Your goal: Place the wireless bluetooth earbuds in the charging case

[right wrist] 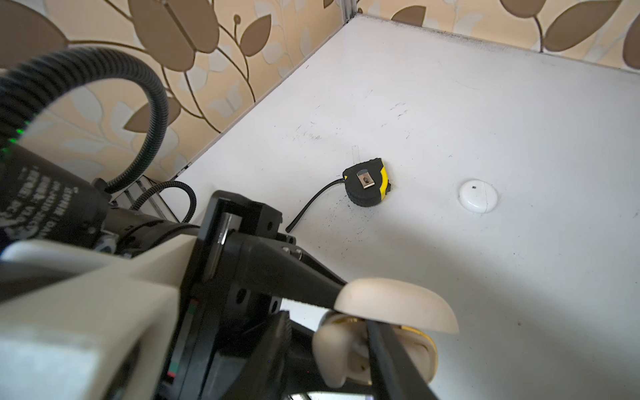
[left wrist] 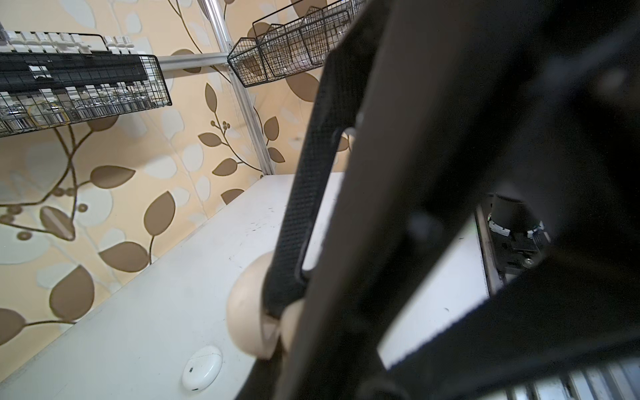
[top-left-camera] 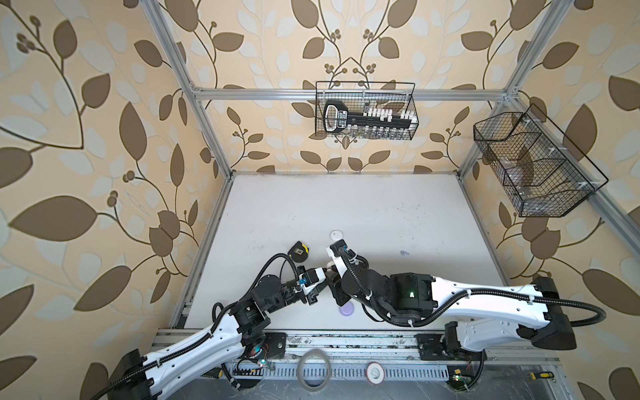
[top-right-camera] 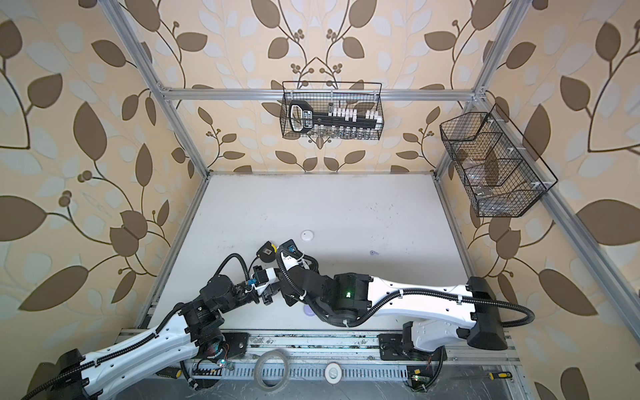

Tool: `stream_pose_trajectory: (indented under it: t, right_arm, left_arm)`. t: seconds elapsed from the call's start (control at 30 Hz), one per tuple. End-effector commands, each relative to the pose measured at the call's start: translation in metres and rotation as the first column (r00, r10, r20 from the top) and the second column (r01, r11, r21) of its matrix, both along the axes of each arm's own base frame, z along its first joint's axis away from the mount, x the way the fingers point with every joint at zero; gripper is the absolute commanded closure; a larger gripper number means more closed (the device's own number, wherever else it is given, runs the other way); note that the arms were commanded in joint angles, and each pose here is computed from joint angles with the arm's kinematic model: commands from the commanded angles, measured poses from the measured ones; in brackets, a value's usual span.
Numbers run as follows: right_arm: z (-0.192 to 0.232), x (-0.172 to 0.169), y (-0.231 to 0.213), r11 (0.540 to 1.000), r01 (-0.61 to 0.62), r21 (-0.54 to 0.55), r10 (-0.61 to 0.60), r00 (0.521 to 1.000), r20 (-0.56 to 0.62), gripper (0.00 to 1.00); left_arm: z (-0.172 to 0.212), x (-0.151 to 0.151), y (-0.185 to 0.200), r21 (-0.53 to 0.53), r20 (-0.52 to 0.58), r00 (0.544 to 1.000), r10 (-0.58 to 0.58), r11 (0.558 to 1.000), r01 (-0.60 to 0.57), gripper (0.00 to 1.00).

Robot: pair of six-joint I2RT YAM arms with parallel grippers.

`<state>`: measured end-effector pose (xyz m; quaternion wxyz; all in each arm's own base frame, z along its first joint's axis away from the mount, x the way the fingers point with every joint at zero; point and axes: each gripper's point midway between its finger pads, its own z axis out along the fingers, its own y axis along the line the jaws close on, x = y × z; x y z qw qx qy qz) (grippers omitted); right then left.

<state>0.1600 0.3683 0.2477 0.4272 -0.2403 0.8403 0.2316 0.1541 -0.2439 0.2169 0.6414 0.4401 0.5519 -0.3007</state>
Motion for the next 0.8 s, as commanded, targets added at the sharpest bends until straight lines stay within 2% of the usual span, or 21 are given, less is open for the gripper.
stream_pose_trajectory:
  t: [0.0,0.23,0.33,0.43,0.6,0.7,0.77]
  right_arm:
    - [0.014,0.002,0.008,0.999,0.0,0.044,0.0,1.0,0.001,0.69]
    - [0.015,0.005,0.004,0.999,0.015,0.041,-0.016,1.0,0.01,0.71]
    - [0.015,0.008,-0.001,0.999,0.03,0.026,-0.03,0.999,0.022,0.68]
    - [0.022,0.013,-0.012,0.998,0.041,0.039,-0.043,0.998,0.035,0.64]
    - [0.041,0.019,-0.043,0.992,0.08,0.095,-0.087,0.994,0.069,0.61]
    - [0.045,0.027,-0.076,0.981,0.142,0.129,-0.152,0.986,0.073,0.59]
    - [0.038,0.04,-0.109,0.964,0.226,0.14,-0.236,0.969,0.066,0.58]
  left_arm:
    - [0.027,-0.006,-0.002,-0.055,0.071,0.997,-0.028,0.998,0.032,1.0]
    - [0.027,-0.005,-0.002,-0.055,0.068,0.997,-0.029,0.998,0.033,1.0]
    - [0.026,-0.003,-0.001,-0.063,0.062,0.998,-0.017,0.998,0.021,1.0]
    - [0.02,0.015,0.007,-0.082,0.007,0.996,0.093,0.992,-0.092,1.0]
    - [0.006,0.044,0.019,-0.101,-0.081,0.965,0.249,0.961,-0.257,1.0]
    - [-0.004,0.06,0.023,-0.1,-0.159,0.942,0.297,0.944,-0.315,1.0]
    - [-0.011,0.073,0.03,-0.113,-0.228,0.92,0.318,0.93,-0.35,1.0]
